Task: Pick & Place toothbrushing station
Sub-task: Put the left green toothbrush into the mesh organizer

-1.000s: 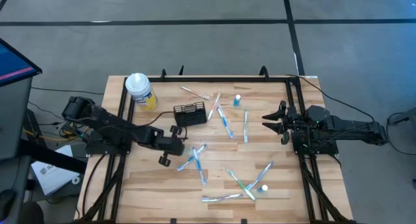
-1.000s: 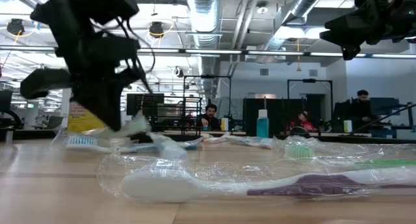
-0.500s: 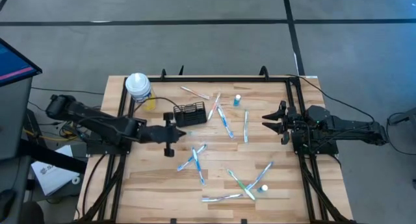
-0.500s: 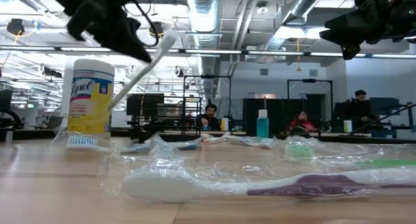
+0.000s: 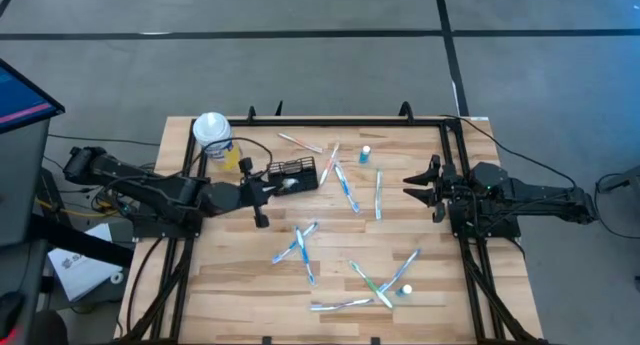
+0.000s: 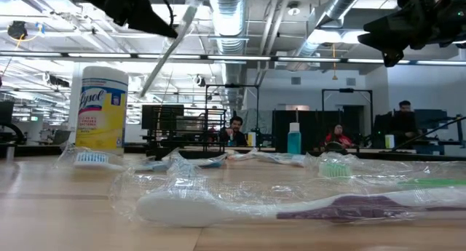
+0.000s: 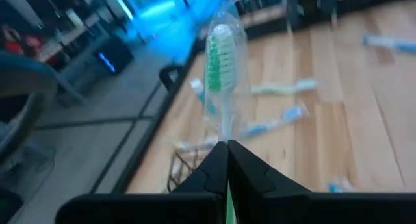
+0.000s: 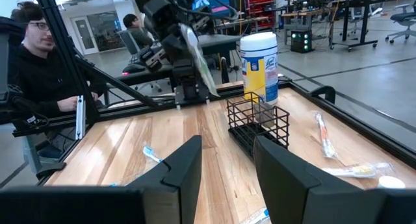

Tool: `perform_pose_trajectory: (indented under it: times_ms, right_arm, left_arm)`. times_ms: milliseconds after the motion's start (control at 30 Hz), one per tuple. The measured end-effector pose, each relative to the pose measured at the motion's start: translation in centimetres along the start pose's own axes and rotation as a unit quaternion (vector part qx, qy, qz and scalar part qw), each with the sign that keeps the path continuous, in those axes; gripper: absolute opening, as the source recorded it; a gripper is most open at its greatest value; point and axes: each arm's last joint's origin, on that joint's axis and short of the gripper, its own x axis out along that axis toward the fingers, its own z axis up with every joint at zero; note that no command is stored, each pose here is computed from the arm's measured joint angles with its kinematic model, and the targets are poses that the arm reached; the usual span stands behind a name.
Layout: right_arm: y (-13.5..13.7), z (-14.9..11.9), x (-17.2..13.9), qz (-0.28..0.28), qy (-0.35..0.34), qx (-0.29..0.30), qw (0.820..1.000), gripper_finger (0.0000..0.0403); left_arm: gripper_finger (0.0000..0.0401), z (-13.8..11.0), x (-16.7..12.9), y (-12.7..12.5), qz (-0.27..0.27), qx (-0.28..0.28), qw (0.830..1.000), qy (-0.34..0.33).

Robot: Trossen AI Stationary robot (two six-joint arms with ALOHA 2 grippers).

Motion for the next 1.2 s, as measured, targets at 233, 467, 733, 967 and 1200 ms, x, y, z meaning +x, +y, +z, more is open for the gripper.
perform_pose_trajectory:
  times_ms: [233, 467, 733, 967, 1200]
  right_arm:
    - [0.0, 0.0, 0.0, 0.0, 0.0, 0.0, 1.0, 0.0131]
    - [0.0, 0.0, 0.0, 0.0, -0.001, 0.0, 1.0, 0.0131]
    - [0.0, 0.1, 0.0, 0.0, -0.004, 0.0, 1.0, 0.0131]
    - [0.0, 0.1, 0.0, 0.0, -0.004, -0.002, 1.0, 0.0131]
    - [0.0, 0.1, 0.0, 0.0, -0.004, -0.002, 1.0, 0.0131]
  left_arm:
    - [0.0, -2.2, -0.1, 2.0, 0.065, -0.068, 0.992, -0.081]
    - [0.0, -4.3, -0.2, 3.1, 0.09, -0.122, 0.977, -0.151]
    - [0.0, -6.3, 0.3, 3.6, 0.121, -0.152, 0.963, -0.188]
    - [0.0, -6.7, 1.0, 4.2, 0.141, -0.18, 0.955, -0.191]
    - [0.0, -7.6, 2.5, 3.8, 0.136, -0.181, 0.96, -0.164]
